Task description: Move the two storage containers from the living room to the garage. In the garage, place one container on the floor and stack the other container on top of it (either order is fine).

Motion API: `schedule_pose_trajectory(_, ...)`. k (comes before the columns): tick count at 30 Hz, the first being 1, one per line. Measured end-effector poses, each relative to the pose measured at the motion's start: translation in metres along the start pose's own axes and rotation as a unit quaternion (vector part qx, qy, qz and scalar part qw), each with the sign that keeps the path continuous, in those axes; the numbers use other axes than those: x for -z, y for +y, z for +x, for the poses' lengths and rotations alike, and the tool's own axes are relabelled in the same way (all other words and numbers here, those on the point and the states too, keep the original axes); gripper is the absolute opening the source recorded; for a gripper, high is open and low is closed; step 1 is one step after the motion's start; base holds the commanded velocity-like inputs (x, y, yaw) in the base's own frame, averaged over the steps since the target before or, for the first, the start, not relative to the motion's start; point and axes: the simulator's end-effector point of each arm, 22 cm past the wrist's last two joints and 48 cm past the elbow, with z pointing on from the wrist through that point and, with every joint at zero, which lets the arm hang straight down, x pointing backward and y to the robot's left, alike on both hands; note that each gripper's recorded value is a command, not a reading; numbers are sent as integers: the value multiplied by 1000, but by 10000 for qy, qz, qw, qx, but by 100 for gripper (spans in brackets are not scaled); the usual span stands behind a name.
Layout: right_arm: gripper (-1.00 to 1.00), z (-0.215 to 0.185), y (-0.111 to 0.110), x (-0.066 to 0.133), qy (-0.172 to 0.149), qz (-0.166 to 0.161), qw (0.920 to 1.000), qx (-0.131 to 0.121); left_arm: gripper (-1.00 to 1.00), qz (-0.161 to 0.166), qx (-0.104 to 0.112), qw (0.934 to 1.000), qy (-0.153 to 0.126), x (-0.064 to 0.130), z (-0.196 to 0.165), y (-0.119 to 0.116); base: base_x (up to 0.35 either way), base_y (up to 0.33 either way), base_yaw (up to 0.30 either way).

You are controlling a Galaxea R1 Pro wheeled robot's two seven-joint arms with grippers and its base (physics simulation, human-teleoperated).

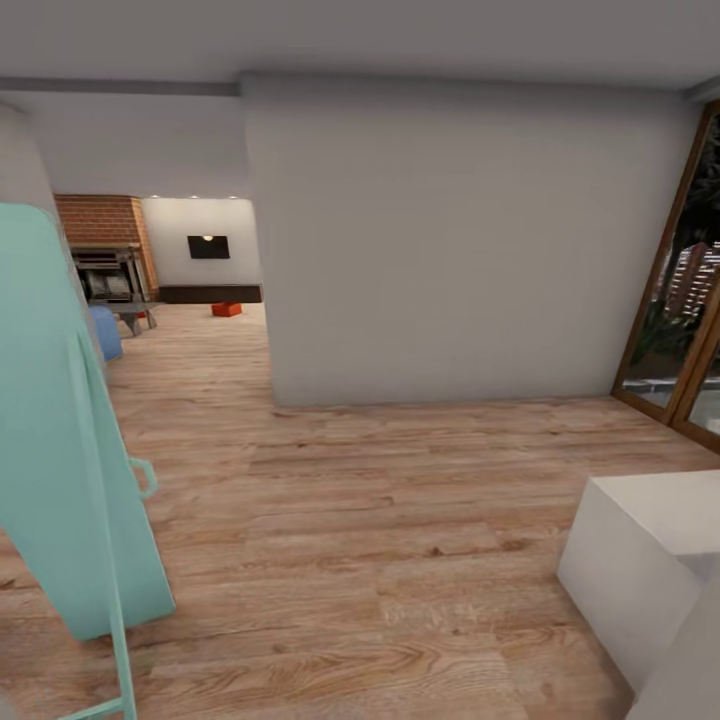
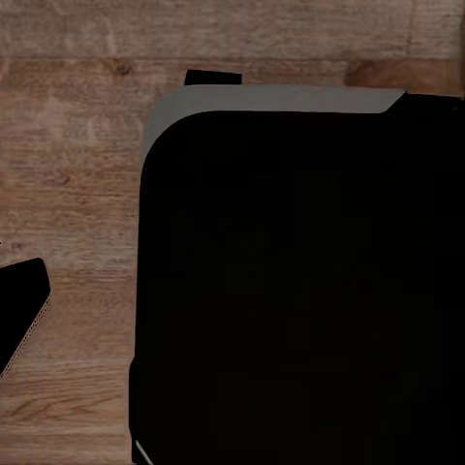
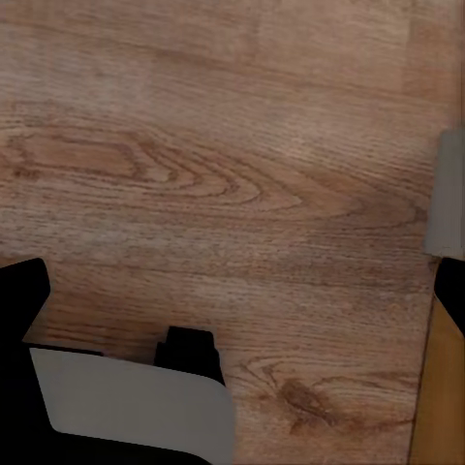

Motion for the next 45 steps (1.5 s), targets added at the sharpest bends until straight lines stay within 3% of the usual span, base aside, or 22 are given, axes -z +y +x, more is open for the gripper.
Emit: schedule_pose_trajectory(45, 100, -1, 4, 0, -8, -26, 10000, 8, 100, 0, 0, 10000, 3, 0, 0, 0, 323, 0, 0)
